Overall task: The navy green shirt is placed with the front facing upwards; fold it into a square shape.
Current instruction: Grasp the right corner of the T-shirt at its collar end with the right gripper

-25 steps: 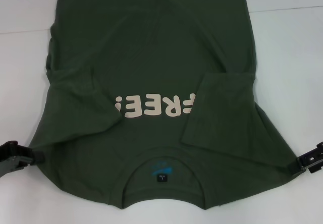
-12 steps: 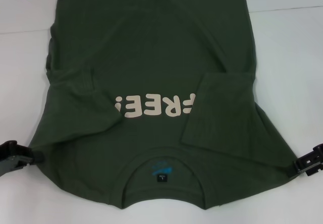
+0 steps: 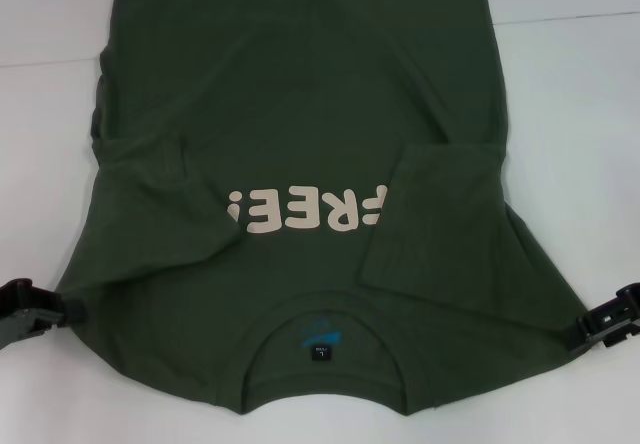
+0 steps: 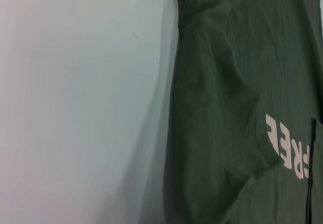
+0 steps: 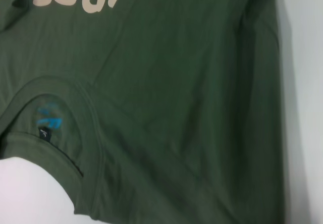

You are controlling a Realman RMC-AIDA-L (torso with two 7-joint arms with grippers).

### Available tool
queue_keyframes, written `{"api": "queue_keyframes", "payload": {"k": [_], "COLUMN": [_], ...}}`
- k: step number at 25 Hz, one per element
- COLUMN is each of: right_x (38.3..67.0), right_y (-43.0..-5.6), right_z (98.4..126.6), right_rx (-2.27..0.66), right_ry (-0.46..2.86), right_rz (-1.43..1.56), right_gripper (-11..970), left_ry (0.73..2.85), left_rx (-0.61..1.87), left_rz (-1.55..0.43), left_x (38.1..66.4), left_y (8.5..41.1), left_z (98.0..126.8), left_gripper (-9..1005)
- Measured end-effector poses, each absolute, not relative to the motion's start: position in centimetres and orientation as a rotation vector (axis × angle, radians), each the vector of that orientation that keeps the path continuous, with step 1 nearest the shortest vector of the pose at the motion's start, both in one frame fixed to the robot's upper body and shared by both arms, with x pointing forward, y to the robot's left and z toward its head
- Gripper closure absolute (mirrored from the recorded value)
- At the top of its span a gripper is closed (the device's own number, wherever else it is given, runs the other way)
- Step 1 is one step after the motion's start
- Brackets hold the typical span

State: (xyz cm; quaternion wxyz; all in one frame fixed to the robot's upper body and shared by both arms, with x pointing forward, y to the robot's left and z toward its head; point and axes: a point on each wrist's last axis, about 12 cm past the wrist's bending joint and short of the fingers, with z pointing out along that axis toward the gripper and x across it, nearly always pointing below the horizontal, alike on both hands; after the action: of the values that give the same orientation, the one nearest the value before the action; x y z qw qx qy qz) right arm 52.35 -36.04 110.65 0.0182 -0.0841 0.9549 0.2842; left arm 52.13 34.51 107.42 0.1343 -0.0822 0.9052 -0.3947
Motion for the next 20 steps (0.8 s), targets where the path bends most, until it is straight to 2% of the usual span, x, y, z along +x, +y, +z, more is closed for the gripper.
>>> {"api": "queue_keyframes", "payload": {"k": [20], "right_x": [52.66], "right_y": [-35.49], "right_z": [110.43], "right_rx": [-0.245], "right_ry": [2.940], "right_rz": [0.897], "right_gripper": [140], "left_ry": [2.623], "left_rx": [-0.235], "left_rz": [-1.144], "left_x": [52.15], "left_y": [34.50], "left_z": [107.43], "left_gripper": [963]}}
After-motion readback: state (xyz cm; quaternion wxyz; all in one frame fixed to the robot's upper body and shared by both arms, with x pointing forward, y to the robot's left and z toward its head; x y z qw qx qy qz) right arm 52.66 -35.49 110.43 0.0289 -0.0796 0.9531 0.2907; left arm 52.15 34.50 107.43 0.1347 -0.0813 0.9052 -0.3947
